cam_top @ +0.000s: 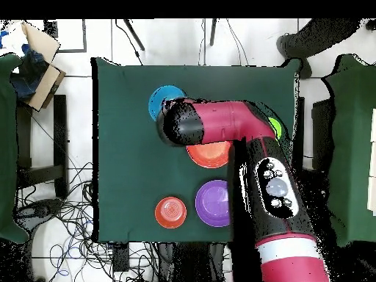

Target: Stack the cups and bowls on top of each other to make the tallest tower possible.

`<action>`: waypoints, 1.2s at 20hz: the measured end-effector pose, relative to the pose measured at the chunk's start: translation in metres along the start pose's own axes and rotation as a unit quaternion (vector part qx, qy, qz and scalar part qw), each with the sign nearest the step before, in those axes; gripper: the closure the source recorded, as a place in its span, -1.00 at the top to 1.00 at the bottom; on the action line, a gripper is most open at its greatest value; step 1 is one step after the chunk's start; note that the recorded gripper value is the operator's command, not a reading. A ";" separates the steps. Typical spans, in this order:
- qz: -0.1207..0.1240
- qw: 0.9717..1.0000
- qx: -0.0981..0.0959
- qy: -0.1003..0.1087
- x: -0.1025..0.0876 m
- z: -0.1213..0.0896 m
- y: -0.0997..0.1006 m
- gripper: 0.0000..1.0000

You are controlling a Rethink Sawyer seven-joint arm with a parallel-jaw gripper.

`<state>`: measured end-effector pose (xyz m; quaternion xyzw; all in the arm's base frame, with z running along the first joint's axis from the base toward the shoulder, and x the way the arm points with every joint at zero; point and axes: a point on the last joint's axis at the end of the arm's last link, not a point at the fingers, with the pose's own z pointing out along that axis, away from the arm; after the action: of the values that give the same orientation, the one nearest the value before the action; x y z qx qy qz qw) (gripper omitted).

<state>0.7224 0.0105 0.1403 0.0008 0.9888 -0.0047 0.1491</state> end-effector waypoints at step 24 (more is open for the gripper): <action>0.002 0.999 -0.033 -0.002 0.051 0.028 -0.074 -1.00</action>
<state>0.6815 -0.0639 0.0988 -0.0017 0.9881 0.0282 0.1511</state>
